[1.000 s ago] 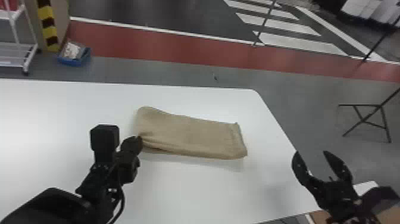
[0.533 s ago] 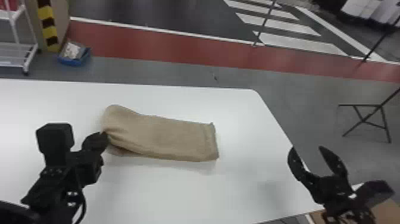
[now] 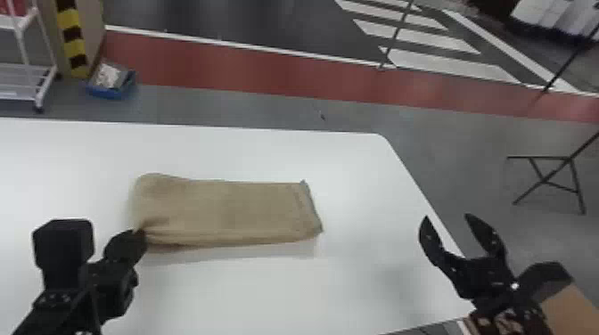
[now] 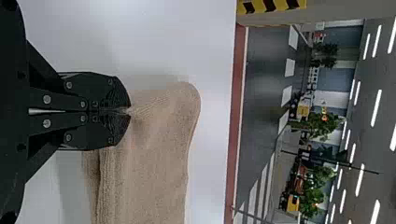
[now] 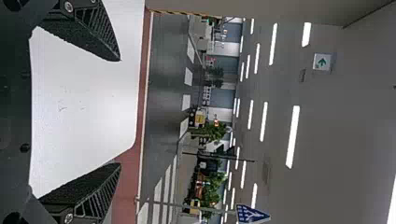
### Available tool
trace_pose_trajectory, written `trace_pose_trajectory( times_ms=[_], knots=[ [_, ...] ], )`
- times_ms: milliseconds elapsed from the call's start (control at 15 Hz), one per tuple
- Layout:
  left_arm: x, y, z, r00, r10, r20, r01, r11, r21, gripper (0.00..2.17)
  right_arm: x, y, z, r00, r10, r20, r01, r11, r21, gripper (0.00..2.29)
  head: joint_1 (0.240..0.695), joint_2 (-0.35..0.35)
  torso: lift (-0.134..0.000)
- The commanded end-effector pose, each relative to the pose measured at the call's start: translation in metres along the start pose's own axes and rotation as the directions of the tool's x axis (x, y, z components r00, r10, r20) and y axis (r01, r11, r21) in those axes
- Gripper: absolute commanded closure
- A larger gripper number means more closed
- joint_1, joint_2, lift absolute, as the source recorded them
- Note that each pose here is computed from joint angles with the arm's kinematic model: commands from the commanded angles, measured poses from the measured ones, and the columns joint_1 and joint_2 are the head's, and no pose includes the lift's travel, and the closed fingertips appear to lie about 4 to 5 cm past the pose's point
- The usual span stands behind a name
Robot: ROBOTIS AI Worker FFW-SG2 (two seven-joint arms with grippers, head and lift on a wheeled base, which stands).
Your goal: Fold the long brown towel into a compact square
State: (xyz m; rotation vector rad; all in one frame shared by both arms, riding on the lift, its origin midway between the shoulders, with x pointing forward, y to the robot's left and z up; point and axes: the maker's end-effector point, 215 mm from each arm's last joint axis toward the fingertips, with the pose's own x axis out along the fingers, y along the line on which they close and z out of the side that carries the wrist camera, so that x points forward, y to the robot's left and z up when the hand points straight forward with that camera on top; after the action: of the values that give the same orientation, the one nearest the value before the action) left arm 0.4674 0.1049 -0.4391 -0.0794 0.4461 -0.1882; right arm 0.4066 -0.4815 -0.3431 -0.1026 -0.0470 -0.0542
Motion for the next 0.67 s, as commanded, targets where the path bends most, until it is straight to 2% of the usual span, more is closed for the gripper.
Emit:
trace_pose_trajectory(
  times_ms=[0, 400, 467, 533, 600],
  knots=[
    [-0.003, 0.002, -0.006, 1.000, 0.003, -0.009, -0.003, 1.000, 0.001, 1.43, 0.001, 0.002, -0.003, 1.000, 0.002, -0.008, -0.002, 1.000, 0.001, 0.08, 0.695, -0.350, -0.124],
    [-0.013, -0.005, -0.004, 1.000, -0.010, -0.002, 0.010, 1.000, -0.005, 1.43, 0.001, 0.001, -0.004, 1.000, -0.003, -0.009, 0.003, 1.000, 0.004, 0.08, 0.695, -0.350, -0.124],
    [-0.013, -0.005, -0.003, 1.000, -0.007, 0.003, 0.007, 1.000, 0.000, 1.26, 0.001, 0.002, -0.005, 1.000, -0.002, -0.011, 0.002, 1.000, 0.005, 0.08, 0.695, -0.350, -0.124],
    [-0.014, -0.002, 0.003, 1.000, -0.001, 0.017, 0.001, 1.000, 0.011, 0.75, 0.003, 0.003, -0.004, 1.000, -0.002, -0.008, 0.002, 1.000, 0.007, 0.08, 0.695, -0.350, -0.124],
    [-0.016, -0.002, 0.009, 0.999, 0.006, 0.033, -0.007, 1.000, 0.030, 0.53, 0.004, 0.004, -0.006, 1.000, 0.000, -0.012, 0.001, 1.000, 0.010, 0.08, 0.695, -0.350, -0.124]
  ],
)
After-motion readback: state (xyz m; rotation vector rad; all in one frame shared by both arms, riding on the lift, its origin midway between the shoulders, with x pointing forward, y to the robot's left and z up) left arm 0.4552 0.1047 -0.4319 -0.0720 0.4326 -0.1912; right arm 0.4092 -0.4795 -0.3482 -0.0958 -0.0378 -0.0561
